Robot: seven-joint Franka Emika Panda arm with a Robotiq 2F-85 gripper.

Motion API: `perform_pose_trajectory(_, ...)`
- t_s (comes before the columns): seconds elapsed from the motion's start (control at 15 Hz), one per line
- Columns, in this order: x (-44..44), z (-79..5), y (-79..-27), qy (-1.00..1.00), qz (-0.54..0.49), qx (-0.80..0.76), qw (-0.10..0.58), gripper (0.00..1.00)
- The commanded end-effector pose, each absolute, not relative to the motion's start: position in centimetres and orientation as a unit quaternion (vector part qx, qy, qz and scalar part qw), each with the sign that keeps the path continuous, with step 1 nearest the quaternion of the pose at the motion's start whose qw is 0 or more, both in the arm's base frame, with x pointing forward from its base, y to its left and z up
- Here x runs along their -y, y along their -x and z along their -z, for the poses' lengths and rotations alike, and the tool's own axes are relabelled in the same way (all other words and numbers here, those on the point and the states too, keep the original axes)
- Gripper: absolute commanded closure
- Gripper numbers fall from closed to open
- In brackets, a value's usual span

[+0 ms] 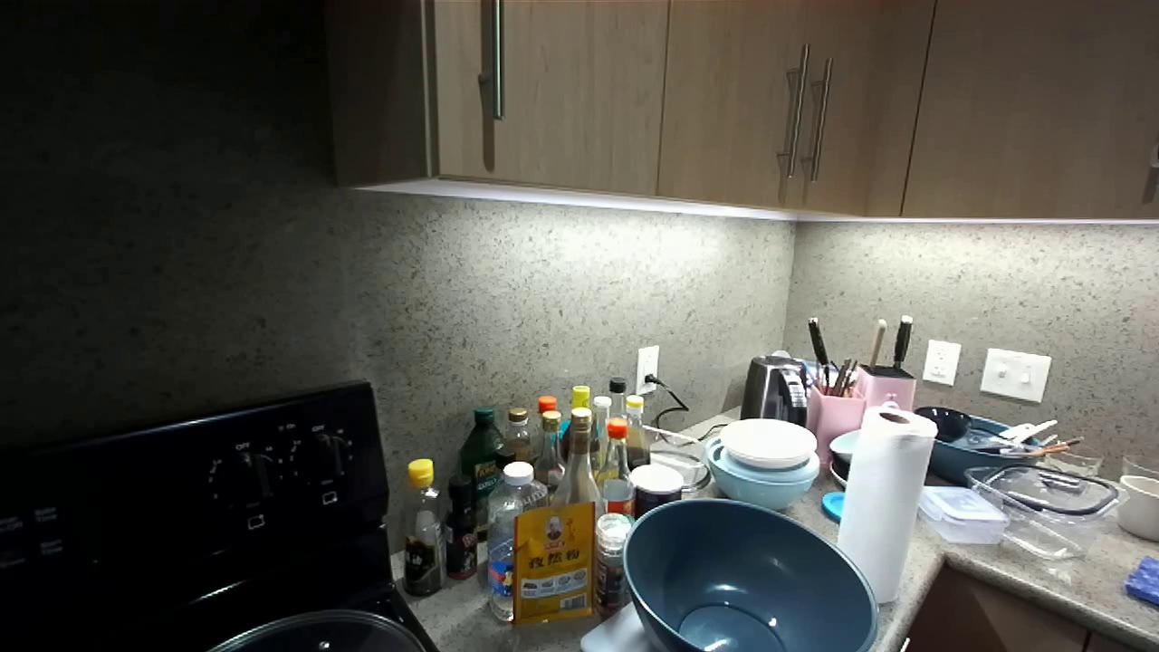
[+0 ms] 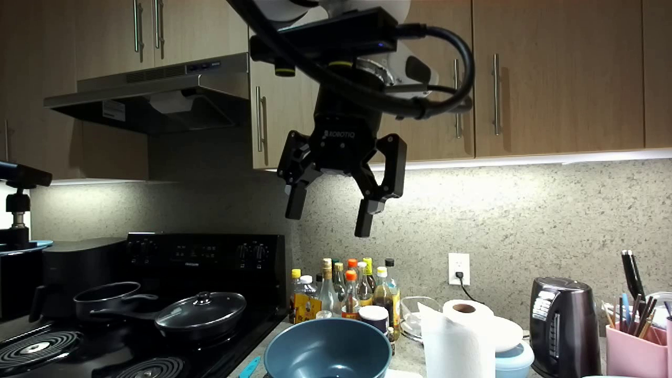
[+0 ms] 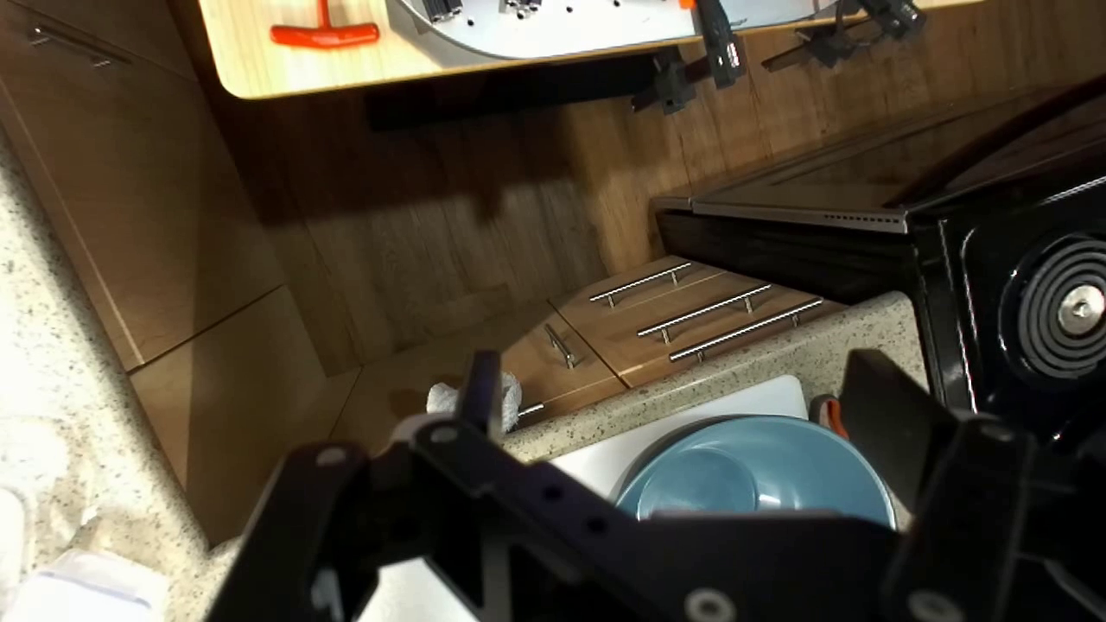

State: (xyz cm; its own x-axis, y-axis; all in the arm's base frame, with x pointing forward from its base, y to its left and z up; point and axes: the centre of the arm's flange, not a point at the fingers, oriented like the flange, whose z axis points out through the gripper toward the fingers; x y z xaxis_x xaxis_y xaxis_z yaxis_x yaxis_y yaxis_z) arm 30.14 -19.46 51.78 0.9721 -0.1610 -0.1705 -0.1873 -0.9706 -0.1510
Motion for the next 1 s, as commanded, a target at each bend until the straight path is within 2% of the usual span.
perform_pose_trajectory(0.0, 19.60, -51.61, -30.56, 0.988, -0.089, -0.089, 0.088, 0.00)
perform_pose_trajectory(0.93, 19.82, -51.35, -30.67, 0.986, -0.103, -0.086, 0.095, 0.00)
